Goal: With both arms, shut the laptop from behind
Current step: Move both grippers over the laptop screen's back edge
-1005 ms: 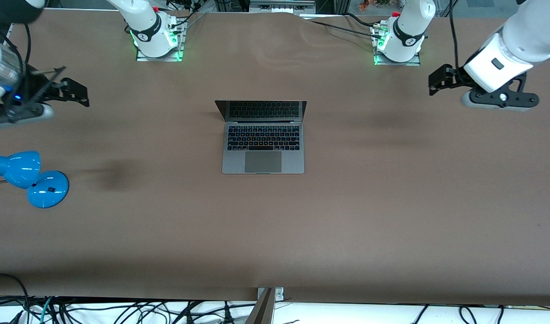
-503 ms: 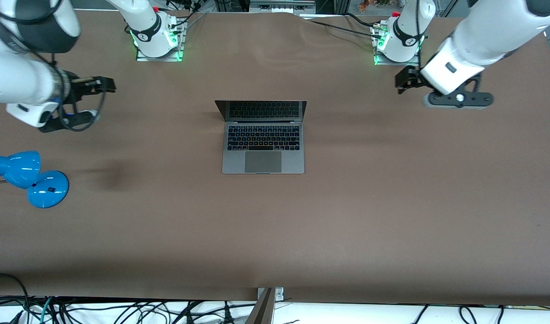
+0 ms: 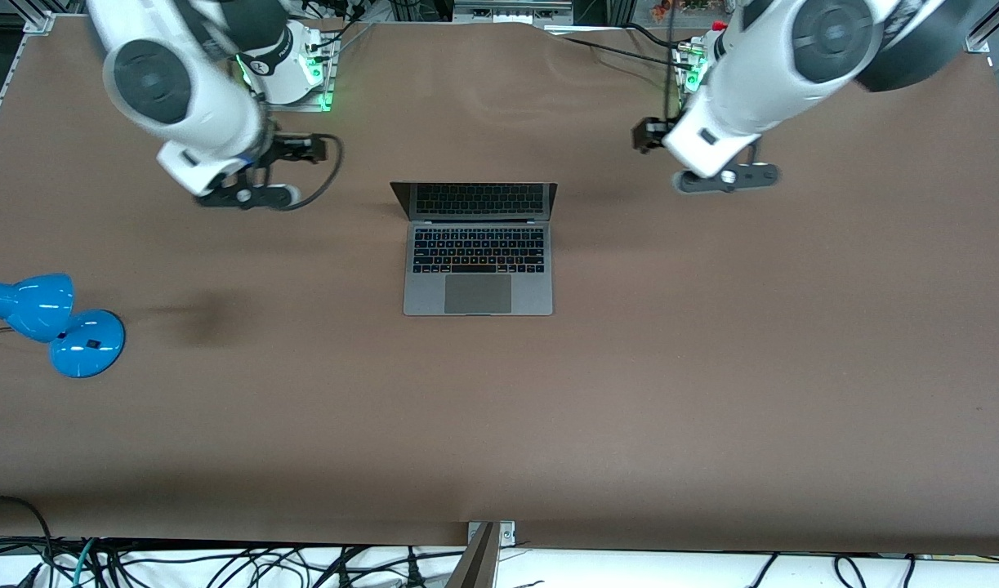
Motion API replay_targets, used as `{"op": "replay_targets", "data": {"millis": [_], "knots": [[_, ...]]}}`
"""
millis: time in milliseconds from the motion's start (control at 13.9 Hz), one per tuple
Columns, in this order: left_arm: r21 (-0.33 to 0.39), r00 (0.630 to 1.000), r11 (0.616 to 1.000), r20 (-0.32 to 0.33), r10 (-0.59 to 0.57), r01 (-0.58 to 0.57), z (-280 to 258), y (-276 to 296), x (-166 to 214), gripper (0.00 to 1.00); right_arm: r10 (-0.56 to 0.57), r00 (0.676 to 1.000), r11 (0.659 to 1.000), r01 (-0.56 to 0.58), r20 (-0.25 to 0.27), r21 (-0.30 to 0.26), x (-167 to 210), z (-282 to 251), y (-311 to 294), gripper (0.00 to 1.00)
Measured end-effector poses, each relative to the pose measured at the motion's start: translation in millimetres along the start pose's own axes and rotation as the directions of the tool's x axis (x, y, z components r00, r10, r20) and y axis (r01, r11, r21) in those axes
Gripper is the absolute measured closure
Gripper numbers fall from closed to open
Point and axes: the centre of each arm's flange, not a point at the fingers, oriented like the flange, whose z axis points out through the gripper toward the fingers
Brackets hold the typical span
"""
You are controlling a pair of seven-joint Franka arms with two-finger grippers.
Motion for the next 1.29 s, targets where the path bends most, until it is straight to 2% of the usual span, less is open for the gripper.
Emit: {"op": "replay_targets", "data": {"millis": [72, 215, 287, 359, 431, 646, 718, 790, 933, 1077, 1292], "knots": [[0.013, 1.0, 1.0, 0.018, 0.008, -0.008, 10, 12, -6, 0.18, 0.02, 1.0, 1.0, -0.02, 0.004, -0.002, -13, 8, -13, 0.0], [0.039, 0.999, 0.999, 0.05, 0.012, -0.014, 29, 34, -17, 0.34, 0.049, 0.999, 0.999, -0.049, 0.012, 0.006, -41, 18, -37, 0.0], [0.052, 0.998, 0.999, 0.068, 0.011, -0.015, 39, 45, -21, 0.34, 0.056, 0.998, 0.998, -0.056, 0.007, 0.007, -54, 21, -45, 0.0], [0.061, 0.996, 0.998, 0.089, 0.021, -0.026, 49, 54, -24, 0.4, 0.066, 0.998, 0.998, -0.066, 0.0, 0.016, -64, 25, -52, 0.03], [0.07, 0.993, 0.997, 0.111, 0.034, -0.042, 60, 63, -26, 0.52, 0.068, 0.998, 0.997, -0.068, -0.009, 0.028, -70, 29, -56, 0.04], [0.075, 0.982, 0.995, 0.18, 0.057, -0.071, 88, 79, -20, 0.84, 0.069, 0.997, 0.997, -0.068, -0.024, 0.035, -77, 47, -70, 0.38], [0.057, 0.977, 0.997, 0.21, 0.046, -0.059, 97, 85, -17, 0.94, 0.068, 0.997, 0.997, -0.067, -0.023, 0.032, -78, 53, -75, 0.47], [0.036, 0.973, 0.999, 0.231, 0.017, -0.026, 105, 91, -13, 0.99, 0.061, 0.998, 0.998, -0.061, -0.02, 0.028, -78, 58, -81, 0.6], [0.016, 0.967, 0.999, 0.25, -0.043, 0.04, 122, 105, -5, 0.99, 0.051, 0.999, 0.998, -0.05, -0.017, 0.025, -77, 67, -89, 0.82], [0.017, 0.965, 0.998, 0.252, -0.069, 0.067, 138, 124, -9, 0.99, 0.046, 0.999, 0.998, -0.045, -0.027, 0.04, -70, 72, -94, 0.99], [0.002, 0.966, 0.997, 0.246, -0.081, 0.083, 158, 146, -12, 0.99, 0.038, 0.998, 0.997, -0.036, -0.041, 0.062, -61, 79, -102, 0.99]]}}
